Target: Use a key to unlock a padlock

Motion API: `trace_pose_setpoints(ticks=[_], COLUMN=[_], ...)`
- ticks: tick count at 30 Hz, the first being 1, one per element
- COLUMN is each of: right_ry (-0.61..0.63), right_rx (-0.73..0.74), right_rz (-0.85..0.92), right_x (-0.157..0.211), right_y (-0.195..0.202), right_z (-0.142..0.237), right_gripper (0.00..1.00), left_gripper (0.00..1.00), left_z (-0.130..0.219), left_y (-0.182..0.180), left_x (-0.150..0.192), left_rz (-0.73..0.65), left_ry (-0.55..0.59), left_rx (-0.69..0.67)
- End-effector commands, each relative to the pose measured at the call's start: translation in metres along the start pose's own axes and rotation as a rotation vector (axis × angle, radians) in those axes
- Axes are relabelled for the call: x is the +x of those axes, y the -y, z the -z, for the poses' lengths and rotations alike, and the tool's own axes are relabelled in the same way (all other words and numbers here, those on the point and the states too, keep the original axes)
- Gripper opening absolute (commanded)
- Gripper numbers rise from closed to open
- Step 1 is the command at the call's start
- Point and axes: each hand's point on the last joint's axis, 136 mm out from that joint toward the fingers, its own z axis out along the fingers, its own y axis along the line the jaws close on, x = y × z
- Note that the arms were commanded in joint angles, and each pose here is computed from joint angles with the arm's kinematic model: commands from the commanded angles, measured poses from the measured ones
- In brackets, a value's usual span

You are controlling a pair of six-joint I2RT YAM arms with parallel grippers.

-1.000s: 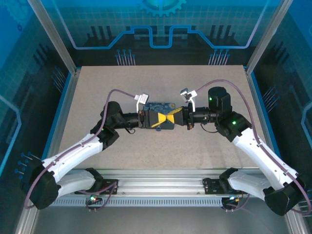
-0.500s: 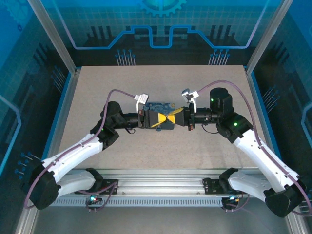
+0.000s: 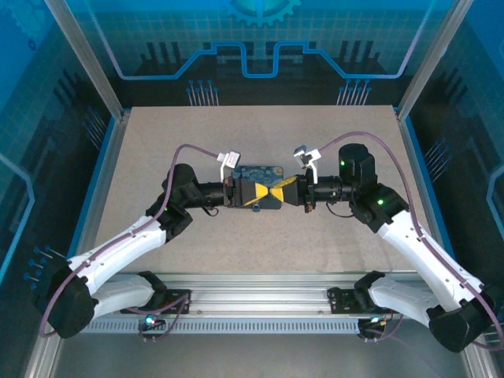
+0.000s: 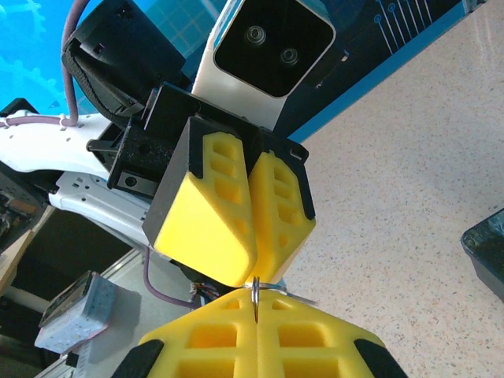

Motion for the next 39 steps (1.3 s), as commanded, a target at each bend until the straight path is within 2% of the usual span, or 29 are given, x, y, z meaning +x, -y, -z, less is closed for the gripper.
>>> trace_pose_setpoints(ticks=[1, 2, 5, 10, 17, 20, 26, 33, 39], right_ry=[0.019, 0.020, 0.026, 0.023, 0.009, 0.011, -0.007, -0.003, -0.012], right_rx=[0.011, 0.003, -0.020, -0.052, -0.078, -0.073, -0.036, -0.002, 0.003], right_rz=[0.016, 0.016, 0.018, 0.023, 0.025, 0.033, 0.044, 0.054, 0.050], right_x=[-0.003, -0.004, -0.008, -0.012, -0.013, -0.013, -0.008, -0.005, -0.001], right_y=[0.001, 0.000, -0.004, -0.011, -0.013, -0.012, -0.008, -0.007, -0.006], right_z=[0.004, 0.003, 0.002, -0.001, -0.011, -0.012, -0.010, 0.002, 0.004], right_gripper=[0.00, 0.00, 0.00, 0.00, 0.00, 0.00, 0.00, 0.00, 0.00], left_gripper=[0.21, 0.33, 0.51, 0.63, 0.66, 0.63, 0.44, 0.39, 0.28], left_z=[0.003, 0.003, 0.002, -0.001, -0.010, -0.010, -0.006, -0.003, -0.004], left_y=[0.016, 0.015, 0.011, 0.014, 0.013, 0.011, 0.015, 0.013, 0.012], left_x=[-0.004, -0.004, -0.003, -0.002, 0.003, 0.004, 0.004, 0.004, 0.004], left_rz=[-0.044, -0.042, -0.033, -0.022, -0.012, -0.004, -0.019, -0.027, -0.023], left_ry=[0.017, 0.017, 0.016, 0.003, -0.028, -0.027, -0.018, -0.007, -0.008], left_rx=[0.040, 0.036, 0.032, 0.075, 0.087, 0.089, 0.076, 0.054, 0.053])
